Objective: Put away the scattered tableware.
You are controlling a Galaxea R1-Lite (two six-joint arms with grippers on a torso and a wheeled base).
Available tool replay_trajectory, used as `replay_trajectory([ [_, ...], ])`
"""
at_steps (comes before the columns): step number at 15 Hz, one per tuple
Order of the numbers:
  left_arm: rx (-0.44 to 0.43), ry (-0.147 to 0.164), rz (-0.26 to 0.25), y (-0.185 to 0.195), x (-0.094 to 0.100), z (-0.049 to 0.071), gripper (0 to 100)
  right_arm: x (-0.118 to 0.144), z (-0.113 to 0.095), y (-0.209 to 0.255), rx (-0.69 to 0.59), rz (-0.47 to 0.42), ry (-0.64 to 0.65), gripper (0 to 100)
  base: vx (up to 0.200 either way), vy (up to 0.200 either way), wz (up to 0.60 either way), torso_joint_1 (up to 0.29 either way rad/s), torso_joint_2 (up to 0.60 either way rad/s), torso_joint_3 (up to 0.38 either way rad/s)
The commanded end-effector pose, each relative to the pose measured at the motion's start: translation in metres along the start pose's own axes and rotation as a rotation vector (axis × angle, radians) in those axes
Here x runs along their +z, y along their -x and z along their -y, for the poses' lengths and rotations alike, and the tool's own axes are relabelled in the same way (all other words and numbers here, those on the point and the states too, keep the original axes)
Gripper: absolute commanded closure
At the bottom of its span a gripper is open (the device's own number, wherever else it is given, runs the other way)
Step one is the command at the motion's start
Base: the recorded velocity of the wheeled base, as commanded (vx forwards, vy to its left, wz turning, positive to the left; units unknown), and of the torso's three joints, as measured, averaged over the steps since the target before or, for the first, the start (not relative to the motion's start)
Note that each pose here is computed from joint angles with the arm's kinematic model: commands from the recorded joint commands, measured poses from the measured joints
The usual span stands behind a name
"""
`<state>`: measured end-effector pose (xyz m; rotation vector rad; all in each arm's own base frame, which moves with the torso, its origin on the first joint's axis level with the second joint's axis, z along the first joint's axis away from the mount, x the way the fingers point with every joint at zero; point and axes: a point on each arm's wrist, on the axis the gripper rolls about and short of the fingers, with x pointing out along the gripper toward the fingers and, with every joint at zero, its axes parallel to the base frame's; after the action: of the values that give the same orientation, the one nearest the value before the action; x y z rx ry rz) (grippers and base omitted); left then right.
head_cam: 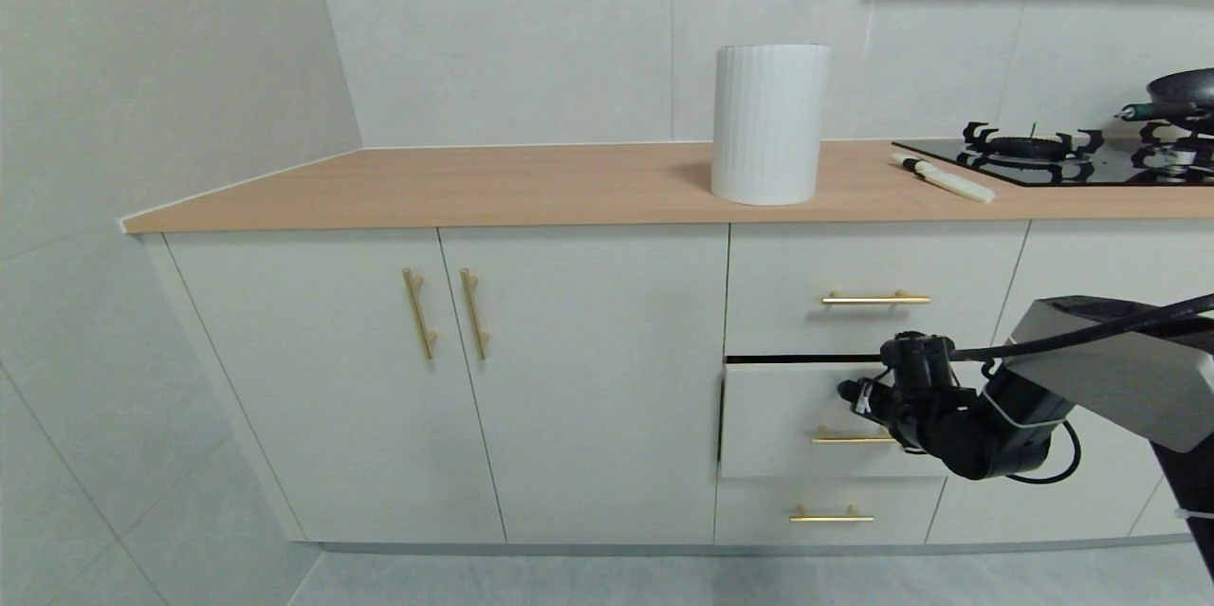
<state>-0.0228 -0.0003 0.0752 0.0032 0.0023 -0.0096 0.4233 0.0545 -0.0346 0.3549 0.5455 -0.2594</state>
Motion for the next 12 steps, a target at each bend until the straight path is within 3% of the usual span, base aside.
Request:
replay_trajectory([
  [1, 0.0, 0.0, -0.001, 0.0, 0.0, 0.0, 0, 0.002, 0.001, -0.007, -0.003, 0.012, -0.026, 0, 0.0, 0.0, 0.0, 0.0, 0.0, 0.0],
  [12, 0.0, 0.0, -0.001, 0.0, 0.0, 0.0, 0, 0.013, 0.005, -0.03, -0.019, 0.069, -0.111, 0, 0.0, 0.0, 0.0, 0.0, 0.0, 0.0],
])
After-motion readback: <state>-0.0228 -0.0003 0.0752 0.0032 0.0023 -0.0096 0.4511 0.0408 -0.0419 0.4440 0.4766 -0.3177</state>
